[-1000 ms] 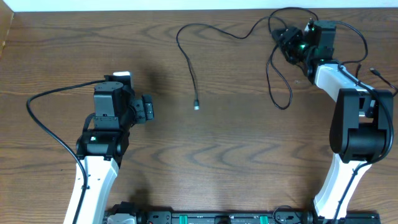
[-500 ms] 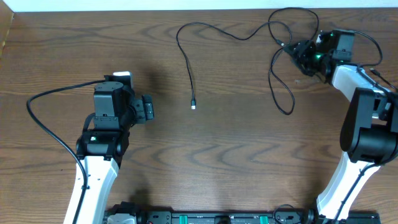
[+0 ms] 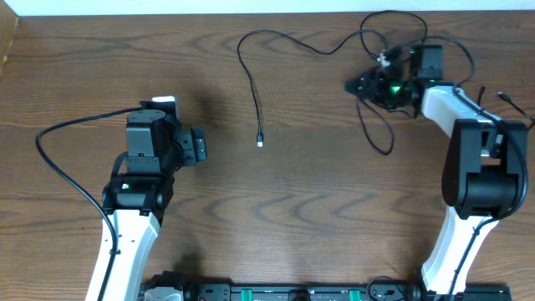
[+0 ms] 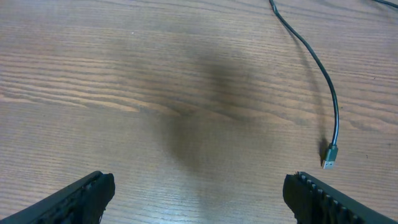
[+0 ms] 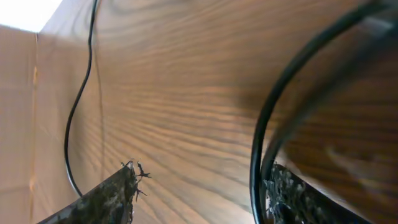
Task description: Untangle cables
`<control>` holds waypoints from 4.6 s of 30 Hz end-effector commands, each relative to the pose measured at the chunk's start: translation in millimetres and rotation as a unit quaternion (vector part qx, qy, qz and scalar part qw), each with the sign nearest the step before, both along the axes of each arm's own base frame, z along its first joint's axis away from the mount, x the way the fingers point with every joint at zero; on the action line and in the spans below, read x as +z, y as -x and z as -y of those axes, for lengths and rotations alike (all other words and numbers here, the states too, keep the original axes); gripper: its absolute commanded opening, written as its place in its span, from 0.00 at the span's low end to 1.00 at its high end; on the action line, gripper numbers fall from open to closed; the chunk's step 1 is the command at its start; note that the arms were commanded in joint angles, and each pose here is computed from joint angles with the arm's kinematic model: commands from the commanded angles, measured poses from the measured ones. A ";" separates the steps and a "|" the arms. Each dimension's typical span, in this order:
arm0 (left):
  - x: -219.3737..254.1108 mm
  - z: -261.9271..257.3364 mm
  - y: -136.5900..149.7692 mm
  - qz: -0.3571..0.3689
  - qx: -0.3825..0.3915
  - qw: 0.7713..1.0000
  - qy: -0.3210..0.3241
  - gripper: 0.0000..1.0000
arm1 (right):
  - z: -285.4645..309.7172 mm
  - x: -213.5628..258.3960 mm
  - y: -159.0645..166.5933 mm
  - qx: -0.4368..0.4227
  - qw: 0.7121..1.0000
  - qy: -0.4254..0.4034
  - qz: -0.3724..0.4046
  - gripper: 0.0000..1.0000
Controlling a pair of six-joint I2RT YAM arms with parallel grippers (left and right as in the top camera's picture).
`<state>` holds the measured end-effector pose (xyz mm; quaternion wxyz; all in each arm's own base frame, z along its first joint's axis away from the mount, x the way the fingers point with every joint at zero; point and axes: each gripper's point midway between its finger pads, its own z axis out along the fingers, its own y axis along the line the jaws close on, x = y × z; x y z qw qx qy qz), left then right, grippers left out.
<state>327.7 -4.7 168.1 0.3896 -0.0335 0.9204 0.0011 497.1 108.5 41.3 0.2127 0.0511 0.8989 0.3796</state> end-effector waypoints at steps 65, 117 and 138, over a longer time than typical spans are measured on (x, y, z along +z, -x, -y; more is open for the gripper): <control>2.1 -3.7 0.4 0.004 0.009 1.000 -0.003 0.92 | -236.0 -17.3 74.4 0.224 0.935 0.206 0.181 0.66; 2.1 -3.7 0.4 0.004 0.009 1.000 -0.003 0.92 | 190.3 67.1 26.8 -0.160 0.902 0.400 0.019 0.01; 2.1 -3.7 0.4 0.004 0.009 1.000 -0.003 0.92 | 121.1 0.6 46.1 -0.071 0.948 0.302 -0.068 0.96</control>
